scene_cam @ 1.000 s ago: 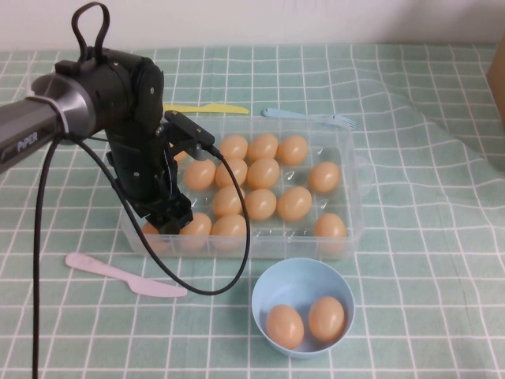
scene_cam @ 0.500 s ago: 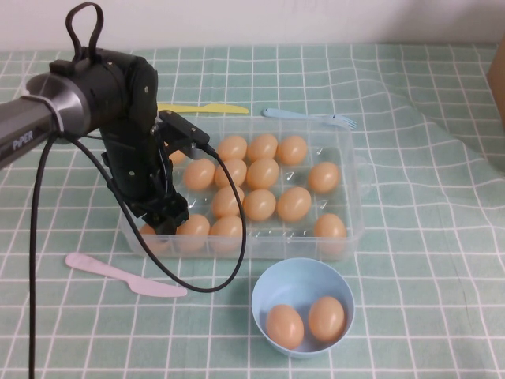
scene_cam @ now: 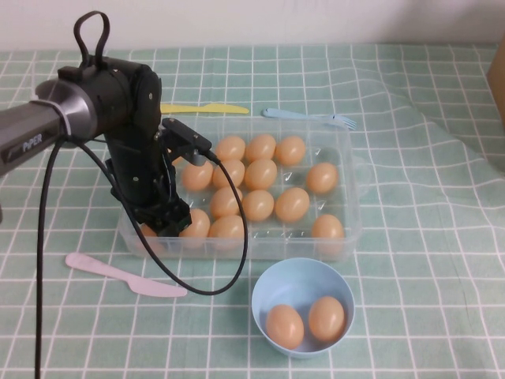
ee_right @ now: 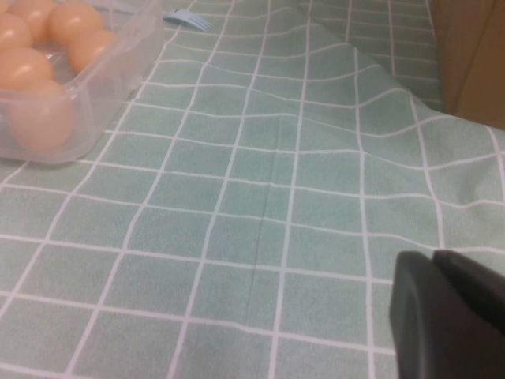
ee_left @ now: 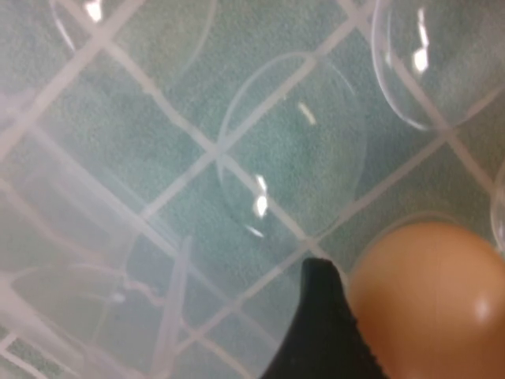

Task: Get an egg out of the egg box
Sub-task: Pick up the egg from the plastic box, then place the egg in the bowl

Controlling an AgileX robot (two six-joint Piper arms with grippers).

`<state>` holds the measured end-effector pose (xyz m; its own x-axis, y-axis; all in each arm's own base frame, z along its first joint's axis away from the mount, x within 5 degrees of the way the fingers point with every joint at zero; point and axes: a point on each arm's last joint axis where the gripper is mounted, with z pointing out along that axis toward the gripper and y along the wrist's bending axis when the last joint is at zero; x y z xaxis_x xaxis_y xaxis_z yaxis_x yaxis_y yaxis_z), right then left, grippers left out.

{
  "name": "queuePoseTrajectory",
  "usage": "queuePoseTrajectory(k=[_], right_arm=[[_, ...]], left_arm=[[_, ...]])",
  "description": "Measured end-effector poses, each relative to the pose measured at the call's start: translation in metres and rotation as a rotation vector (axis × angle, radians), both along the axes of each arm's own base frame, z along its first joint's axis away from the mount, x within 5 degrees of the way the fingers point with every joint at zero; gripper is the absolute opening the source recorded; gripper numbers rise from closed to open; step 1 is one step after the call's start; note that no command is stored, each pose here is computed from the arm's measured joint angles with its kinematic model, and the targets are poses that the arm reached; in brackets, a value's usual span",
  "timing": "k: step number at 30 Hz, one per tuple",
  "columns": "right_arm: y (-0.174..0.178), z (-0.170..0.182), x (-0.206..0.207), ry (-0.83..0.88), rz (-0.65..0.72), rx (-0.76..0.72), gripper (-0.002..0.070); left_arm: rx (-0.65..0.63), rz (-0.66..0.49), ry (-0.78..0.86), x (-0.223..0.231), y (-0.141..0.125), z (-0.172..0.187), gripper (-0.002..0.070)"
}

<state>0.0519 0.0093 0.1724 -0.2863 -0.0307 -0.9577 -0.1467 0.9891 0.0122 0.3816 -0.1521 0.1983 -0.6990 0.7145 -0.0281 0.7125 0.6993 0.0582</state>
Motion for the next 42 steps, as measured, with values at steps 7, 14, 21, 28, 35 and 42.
queuePoseTrajectory(k=[7, 14, 21, 28, 35, 42], right_arm=[[0.000, 0.000, 0.000, 0.000, 0.000, 0.001, -0.0017], [0.000, 0.000, 0.000, 0.000, 0.000, 0.001, -0.0017], [0.000, 0.000, 0.000, 0.000, 0.000, 0.001, -0.0017], [0.000, 0.000, 0.000, 0.000, 0.000, 0.001, -0.0017], [0.000, 0.000, 0.000, 0.000, 0.000, 0.001, -0.0017], [0.000, 0.000, 0.000, 0.000, 0.000, 0.001, -0.0017]], left_arm=[[-0.002, -0.001, -0.008, 0.002, -0.001, -0.003, 0.0429], [0.004, -0.003, -0.006, 0.002, 0.000, -0.003, 0.0352], [0.026, -0.006, 0.006, 0.002, 0.001, 0.003, 0.0351], [-0.034, 0.003, -0.114, 0.018, -0.006, 0.041, 0.0351], [-0.088, -0.027, -0.221, 0.011, -0.021, 0.084, 0.0351], [-0.126, -0.166, -0.255, -0.025, -0.070, 0.107, 0.0347]])
